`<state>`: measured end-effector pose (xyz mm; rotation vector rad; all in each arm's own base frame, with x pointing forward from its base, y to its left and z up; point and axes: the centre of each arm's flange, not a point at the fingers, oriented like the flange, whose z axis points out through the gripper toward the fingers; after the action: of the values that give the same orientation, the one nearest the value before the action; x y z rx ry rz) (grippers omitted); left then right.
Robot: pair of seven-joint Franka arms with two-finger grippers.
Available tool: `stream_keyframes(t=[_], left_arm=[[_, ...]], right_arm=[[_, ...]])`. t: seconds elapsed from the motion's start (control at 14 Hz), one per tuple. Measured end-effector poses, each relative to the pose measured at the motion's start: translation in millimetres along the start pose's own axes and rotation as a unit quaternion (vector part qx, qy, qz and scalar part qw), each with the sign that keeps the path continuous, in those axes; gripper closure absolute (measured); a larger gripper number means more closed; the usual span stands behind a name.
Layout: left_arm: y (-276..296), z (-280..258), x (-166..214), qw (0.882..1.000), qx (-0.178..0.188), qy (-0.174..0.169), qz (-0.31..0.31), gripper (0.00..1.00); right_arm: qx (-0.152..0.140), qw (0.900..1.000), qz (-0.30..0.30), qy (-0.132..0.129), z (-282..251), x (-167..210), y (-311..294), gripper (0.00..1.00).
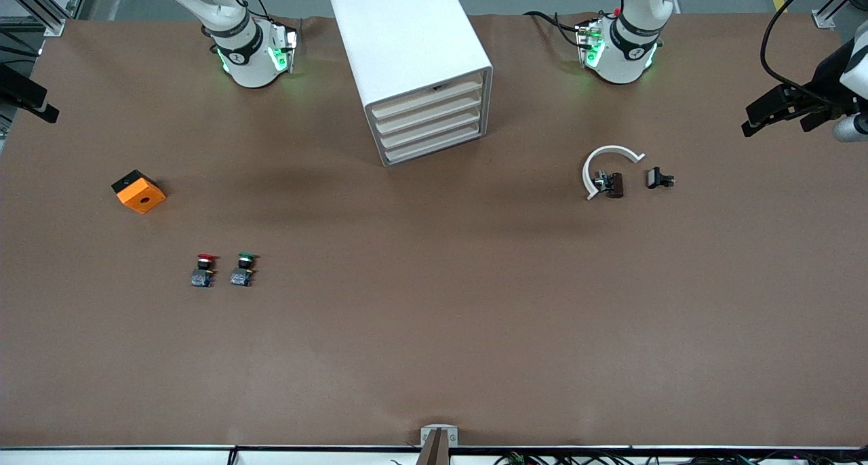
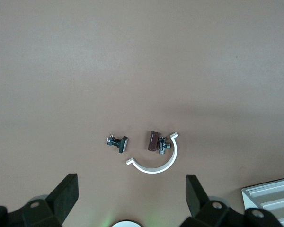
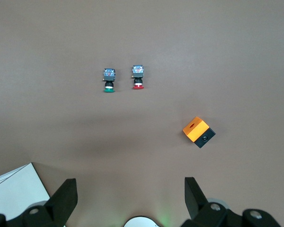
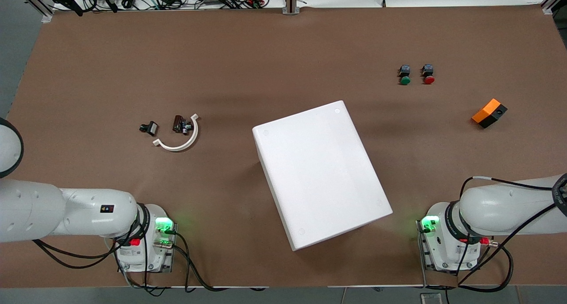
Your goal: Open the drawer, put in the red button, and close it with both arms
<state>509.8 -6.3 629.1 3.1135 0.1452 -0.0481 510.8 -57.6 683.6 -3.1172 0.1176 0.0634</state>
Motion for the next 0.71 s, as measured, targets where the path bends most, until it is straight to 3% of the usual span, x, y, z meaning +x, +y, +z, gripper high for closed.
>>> stream_keyframes(t=[0.71], left_arm=[[-0.3, 7.4, 3.7, 1.0, 0.001, -0.01, -0.001, 0.0]], right_arm=[[0.0, 1.0, 0.001, -0.002, 0.6, -0.3, 1.2, 0.0]])
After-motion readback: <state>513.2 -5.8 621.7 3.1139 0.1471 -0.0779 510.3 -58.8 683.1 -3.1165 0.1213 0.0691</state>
